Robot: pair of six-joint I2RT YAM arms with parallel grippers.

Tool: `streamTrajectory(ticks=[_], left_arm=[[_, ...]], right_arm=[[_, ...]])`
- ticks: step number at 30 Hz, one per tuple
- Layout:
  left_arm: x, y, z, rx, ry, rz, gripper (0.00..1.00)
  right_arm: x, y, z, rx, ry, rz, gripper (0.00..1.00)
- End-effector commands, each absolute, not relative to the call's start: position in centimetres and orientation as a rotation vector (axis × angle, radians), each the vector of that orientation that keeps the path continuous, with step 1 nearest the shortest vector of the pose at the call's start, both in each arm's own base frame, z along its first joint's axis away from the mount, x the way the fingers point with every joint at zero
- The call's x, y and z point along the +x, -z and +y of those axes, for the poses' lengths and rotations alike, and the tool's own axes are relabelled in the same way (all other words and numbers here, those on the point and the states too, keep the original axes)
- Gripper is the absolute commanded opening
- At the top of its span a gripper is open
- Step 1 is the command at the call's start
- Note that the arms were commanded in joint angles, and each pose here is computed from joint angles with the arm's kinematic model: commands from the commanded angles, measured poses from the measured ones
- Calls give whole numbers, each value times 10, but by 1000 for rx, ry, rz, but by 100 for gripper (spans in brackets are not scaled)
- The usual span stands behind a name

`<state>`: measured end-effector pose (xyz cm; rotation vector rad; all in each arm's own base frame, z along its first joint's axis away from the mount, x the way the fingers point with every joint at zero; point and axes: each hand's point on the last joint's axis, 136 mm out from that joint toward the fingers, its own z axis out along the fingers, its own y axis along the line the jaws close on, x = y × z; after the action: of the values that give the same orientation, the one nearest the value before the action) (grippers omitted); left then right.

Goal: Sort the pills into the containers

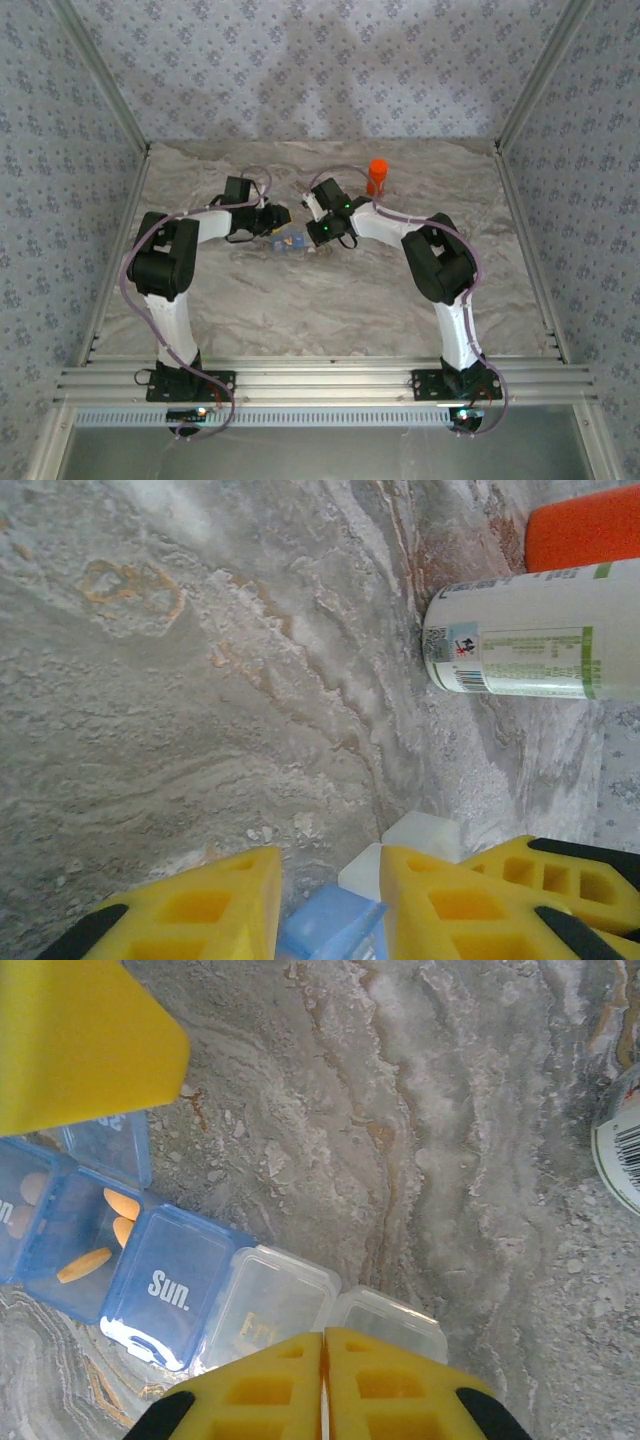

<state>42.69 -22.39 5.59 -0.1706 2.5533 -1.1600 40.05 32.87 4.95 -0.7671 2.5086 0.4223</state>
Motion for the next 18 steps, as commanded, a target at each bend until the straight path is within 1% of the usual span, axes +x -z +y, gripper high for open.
streamTrajectory(ticks=[1,8,18], left_arm=[[419,-81,-239,-51,1231,2492,31],[406,-89,-241,1,1221,2487,31],[400,-96,-243,28,1176,2501,31]], right_arm=[[388,-22,315,-763,-388,2606,11],[389,-21,314,-761,-379,2608,11],[388,-20,312,-766,-370,2613,11]])
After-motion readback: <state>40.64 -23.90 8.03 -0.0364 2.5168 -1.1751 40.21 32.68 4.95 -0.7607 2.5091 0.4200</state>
